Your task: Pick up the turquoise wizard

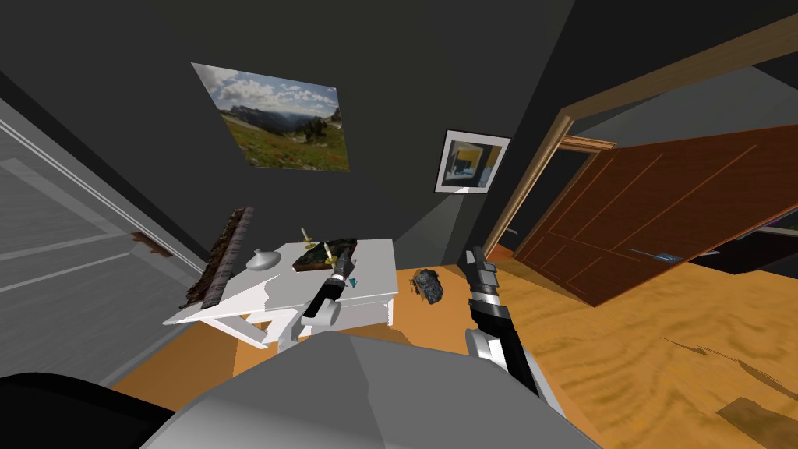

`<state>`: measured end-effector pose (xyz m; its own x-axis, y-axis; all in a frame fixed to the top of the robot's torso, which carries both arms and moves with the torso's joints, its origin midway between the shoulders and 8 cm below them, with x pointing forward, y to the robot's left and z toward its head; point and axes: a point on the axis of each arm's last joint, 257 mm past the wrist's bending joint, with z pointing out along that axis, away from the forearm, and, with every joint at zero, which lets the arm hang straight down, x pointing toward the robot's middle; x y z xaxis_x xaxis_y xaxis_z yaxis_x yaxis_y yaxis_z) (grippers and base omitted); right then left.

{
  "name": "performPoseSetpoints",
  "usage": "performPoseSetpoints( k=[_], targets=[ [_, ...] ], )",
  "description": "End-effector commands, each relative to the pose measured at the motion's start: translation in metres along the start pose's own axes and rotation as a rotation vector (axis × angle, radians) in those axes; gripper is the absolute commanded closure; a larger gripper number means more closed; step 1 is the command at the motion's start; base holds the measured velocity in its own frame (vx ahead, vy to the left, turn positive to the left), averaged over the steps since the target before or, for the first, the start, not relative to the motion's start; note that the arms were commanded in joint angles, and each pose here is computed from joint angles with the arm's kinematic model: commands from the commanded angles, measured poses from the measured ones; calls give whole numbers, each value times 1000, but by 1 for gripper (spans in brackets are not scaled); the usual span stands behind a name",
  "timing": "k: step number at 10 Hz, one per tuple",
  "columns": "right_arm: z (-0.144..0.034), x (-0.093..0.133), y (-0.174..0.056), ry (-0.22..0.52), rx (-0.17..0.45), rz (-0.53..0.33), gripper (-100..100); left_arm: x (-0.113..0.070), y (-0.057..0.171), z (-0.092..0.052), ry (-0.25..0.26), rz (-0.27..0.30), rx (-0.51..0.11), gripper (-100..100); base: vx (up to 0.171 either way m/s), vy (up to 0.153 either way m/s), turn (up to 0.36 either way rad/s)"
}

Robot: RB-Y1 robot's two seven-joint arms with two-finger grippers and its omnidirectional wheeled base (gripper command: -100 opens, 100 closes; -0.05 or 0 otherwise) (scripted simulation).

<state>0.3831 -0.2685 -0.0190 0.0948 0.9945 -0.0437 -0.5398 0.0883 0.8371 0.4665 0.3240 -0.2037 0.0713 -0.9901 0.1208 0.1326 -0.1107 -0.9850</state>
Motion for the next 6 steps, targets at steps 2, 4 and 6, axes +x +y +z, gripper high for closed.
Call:
performPoseSetpoints(
  k=[2, 4, 6],
  targets=[
    [0, 0, 0, 0, 0, 0, 0, -4, 29, 1, -9, -20, -81, -100, -12, 15, -26],
    [0, 0, 0, 0, 0, 0, 0, -5, 62, 3, -19, -47, -174, -100, -7, 15, -24],
    [0, 0, 0, 0, 0, 0, 0, -7, 84, 2, -28, -60, -231, -100, -6, 16, -12]
  ],
)
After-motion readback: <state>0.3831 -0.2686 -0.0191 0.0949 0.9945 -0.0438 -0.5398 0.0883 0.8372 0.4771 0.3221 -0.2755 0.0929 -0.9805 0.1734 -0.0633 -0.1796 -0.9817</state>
